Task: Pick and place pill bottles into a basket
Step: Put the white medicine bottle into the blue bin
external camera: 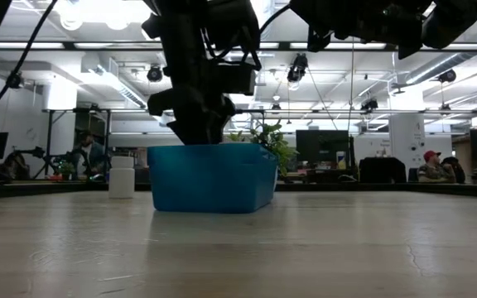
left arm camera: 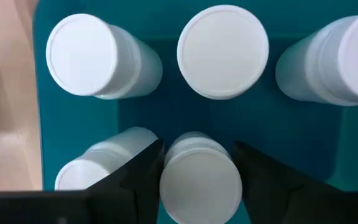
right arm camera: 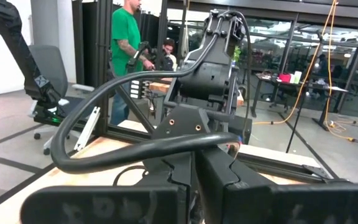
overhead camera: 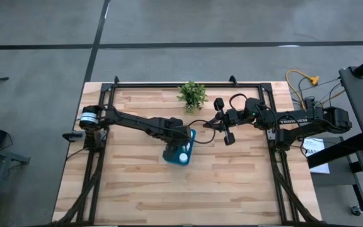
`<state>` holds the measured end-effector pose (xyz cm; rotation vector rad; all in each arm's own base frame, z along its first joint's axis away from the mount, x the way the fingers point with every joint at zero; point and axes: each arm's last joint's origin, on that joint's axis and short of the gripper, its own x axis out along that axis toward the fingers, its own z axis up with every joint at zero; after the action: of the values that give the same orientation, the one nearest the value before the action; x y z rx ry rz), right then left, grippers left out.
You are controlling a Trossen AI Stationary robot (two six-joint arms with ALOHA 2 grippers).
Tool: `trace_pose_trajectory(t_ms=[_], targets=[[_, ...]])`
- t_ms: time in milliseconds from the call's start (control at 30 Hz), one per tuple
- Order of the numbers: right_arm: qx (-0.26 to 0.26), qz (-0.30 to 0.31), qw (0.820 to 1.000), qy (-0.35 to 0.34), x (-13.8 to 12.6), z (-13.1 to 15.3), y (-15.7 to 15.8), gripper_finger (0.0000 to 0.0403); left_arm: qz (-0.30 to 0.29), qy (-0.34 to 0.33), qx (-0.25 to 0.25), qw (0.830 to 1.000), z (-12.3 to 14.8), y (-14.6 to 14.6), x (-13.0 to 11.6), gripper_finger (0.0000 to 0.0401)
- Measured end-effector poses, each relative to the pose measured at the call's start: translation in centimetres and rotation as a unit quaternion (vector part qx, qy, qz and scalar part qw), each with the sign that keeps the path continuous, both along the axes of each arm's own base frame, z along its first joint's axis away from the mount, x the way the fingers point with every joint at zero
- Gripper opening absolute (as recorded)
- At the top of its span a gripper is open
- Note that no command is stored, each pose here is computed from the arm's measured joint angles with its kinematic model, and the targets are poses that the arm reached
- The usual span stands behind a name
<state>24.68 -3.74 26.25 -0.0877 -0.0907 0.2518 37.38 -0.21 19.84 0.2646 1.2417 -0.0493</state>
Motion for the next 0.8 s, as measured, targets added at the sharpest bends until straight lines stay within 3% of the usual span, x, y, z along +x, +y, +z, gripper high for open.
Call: trace_pose_trajectory(t_ms=[800], targets=[[0.0, 0.0, 1.0, 0.0, 0.0, 0.01, 0.01, 0.0008, 0.018, -0.011, -0.028, 0.999, 0.59, -0.12, 0.23, 0.0173]])
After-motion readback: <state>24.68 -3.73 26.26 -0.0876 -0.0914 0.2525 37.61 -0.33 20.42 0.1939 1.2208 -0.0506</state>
